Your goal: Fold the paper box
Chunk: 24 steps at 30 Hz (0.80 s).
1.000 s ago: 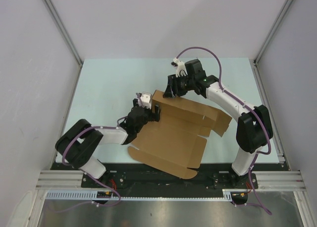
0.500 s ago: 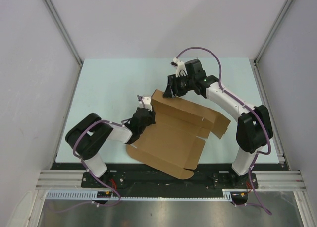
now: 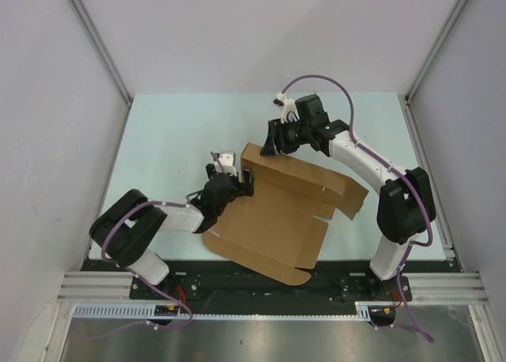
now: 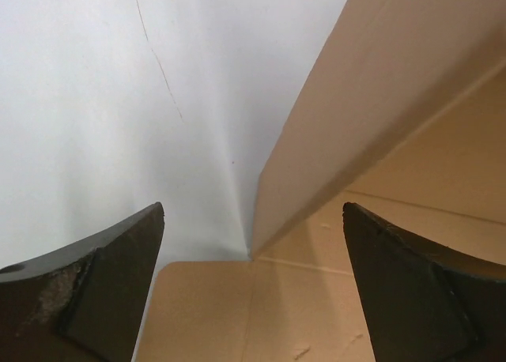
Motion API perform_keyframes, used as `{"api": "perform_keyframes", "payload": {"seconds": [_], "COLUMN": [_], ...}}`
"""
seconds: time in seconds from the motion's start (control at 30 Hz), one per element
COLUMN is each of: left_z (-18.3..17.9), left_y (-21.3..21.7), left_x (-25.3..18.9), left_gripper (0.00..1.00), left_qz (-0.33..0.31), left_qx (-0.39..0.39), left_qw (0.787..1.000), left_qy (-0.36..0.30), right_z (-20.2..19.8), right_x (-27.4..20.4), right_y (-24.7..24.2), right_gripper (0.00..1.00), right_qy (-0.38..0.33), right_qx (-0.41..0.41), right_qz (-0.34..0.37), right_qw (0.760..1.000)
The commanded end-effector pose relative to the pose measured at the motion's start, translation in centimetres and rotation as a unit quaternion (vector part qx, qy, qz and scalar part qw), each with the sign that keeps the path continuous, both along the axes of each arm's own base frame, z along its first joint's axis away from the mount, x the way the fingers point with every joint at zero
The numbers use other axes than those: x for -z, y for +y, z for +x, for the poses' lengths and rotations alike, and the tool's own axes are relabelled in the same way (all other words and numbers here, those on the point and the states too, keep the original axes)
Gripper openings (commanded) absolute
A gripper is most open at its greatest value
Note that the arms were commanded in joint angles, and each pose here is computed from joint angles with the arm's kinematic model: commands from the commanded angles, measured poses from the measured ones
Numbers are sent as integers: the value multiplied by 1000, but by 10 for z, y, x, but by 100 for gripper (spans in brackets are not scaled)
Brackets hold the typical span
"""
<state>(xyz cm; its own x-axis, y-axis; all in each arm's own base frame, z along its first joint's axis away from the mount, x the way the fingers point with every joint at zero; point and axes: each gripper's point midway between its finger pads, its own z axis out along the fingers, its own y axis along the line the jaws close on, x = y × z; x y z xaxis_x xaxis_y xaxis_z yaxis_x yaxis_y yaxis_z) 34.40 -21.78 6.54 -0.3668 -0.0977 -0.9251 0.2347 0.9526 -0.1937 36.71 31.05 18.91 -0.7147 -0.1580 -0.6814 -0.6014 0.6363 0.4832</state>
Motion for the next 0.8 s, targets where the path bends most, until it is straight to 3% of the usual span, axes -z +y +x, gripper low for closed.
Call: {"api": "perform_keyframes", "payload": {"seconds": [0.0, 0.13, 0.23, 0.33, 0.37, 0.47, 0.53, 0.77], "left_z": [7, 15, 23, 29, 30, 33, 34, 30], "left_y": [6, 2, -6, -13, -14, -16, -19, -15], "left_x": [-43, -54, -59, -61, -60, -58, -56, -57], "left_gripper": [100, 100, 91, 69, 53, 27, 17, 14], "left_qz": [-31, -21, -16, -10, -7, -4, -3, -10], "left_qx": [-21, -17, -11, -1, 1, 2, 6, 4], "left_qw": [998, 997, 997, 997, 997, 997, 997, 997], "left_qy": [-53, -71, -77, -80, -80, -82, -79, -78], "right_z": [4, 1, -1, -2, -1, -2, -3, 0], "right_x": [12, 12, 12, 11, 10, 11, 11, 7], "right_y": [-6, -4, -2, -1, -2, -2, -2, -5], "right_gripper": [52, 52, 52, 52, 52, 52, 52, 52], "right_qy": [15, 15, 15, 15, 14, 15, 15, 11], "right_qx": [11, 8, 6, 5, 5, 4, 4, 9], "right_qz": [-20, -20, -21, -22, -22, -23, -23, -20], "right_qw": [1000, 1000, 1000, 1000, 1000, 1000, 1000, 1000]}}
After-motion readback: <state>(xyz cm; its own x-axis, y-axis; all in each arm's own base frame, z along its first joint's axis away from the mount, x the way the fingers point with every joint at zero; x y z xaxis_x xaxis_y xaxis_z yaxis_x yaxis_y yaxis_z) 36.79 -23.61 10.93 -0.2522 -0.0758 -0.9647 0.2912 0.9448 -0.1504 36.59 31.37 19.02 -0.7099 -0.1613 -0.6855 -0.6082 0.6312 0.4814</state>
